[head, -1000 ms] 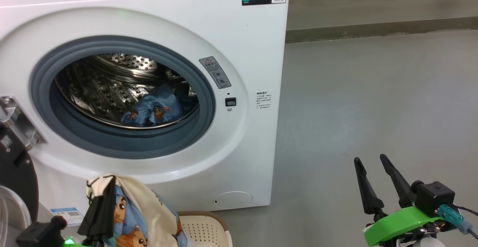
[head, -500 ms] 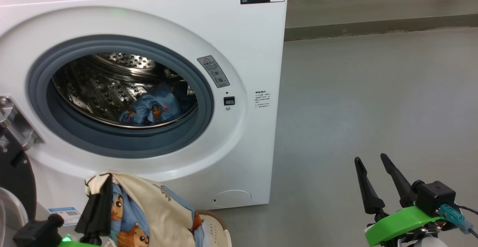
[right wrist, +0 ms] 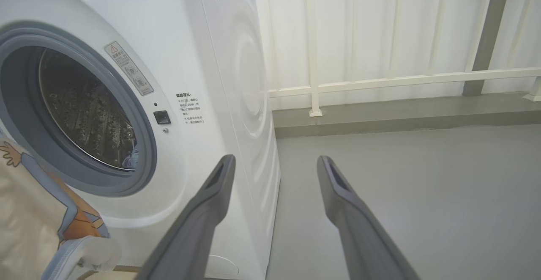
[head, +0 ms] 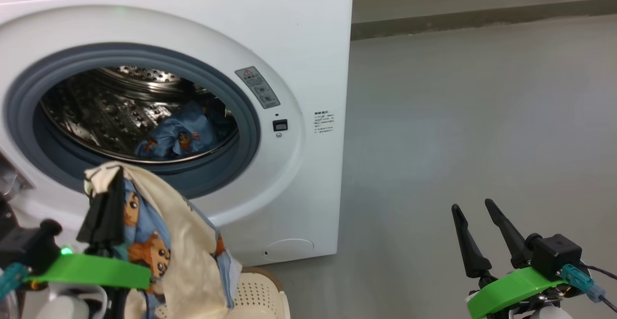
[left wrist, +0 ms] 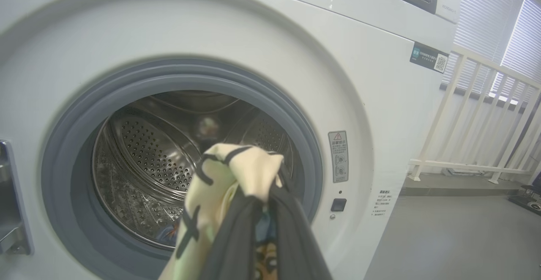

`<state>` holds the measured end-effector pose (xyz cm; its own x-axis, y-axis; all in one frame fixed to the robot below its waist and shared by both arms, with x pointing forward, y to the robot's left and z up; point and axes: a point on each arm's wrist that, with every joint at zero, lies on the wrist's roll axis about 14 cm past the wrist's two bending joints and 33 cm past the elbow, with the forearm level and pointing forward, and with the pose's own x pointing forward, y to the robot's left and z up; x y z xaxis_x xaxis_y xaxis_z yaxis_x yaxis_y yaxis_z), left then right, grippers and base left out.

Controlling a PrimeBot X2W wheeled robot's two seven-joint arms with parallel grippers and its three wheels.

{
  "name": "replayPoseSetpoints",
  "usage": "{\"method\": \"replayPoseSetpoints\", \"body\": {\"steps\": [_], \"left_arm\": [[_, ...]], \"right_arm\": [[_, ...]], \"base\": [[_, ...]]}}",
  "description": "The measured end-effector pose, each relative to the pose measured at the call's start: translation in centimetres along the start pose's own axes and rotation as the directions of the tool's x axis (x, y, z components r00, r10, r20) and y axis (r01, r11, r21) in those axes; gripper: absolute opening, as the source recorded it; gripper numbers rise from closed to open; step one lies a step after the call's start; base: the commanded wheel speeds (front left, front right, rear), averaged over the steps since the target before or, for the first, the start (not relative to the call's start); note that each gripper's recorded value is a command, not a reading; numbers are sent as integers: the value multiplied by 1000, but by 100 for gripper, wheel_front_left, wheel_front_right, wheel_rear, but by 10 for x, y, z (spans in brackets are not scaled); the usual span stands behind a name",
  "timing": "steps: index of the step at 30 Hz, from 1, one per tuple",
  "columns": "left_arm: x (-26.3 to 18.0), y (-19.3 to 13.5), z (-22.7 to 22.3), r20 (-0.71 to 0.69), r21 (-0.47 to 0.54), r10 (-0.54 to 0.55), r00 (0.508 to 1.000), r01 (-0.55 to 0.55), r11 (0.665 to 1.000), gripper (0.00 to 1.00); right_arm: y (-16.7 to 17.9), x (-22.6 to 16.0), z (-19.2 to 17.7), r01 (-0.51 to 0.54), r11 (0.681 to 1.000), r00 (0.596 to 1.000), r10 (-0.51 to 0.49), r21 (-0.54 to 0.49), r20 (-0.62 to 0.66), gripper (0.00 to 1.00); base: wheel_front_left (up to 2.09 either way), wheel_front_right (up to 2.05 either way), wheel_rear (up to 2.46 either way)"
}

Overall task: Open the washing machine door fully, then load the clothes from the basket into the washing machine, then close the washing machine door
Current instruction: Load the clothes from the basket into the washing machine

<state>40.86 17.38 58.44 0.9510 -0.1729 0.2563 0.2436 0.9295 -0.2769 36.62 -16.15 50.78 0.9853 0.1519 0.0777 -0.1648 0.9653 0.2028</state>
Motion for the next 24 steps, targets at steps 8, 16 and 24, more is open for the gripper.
{"method": "replayPoseSetpoints", "body": {"steps": [8, 16, 24], "left_arm": [[42, 29, -9, -36, 40, 43, 998, -42, 998, 0], [90, 60, -44, -132, 74, 90, 987, -81, 994, 0], [130, 88, -89, -238, 94, 113, 965, -93, 991, 0]], "right_arm": [[-3, 2, -13, 19, 1000, 999, -19, 0, -33, 100], [5, 26, -21, 11, 1000, 999, -11, -13, -41, 100], [-7, 45, -36, 34, 998, 997, -38, -46, -70, 100]], "base": [[0, 0, 0], [0, 0, 0], [0, 0, 0]]}}
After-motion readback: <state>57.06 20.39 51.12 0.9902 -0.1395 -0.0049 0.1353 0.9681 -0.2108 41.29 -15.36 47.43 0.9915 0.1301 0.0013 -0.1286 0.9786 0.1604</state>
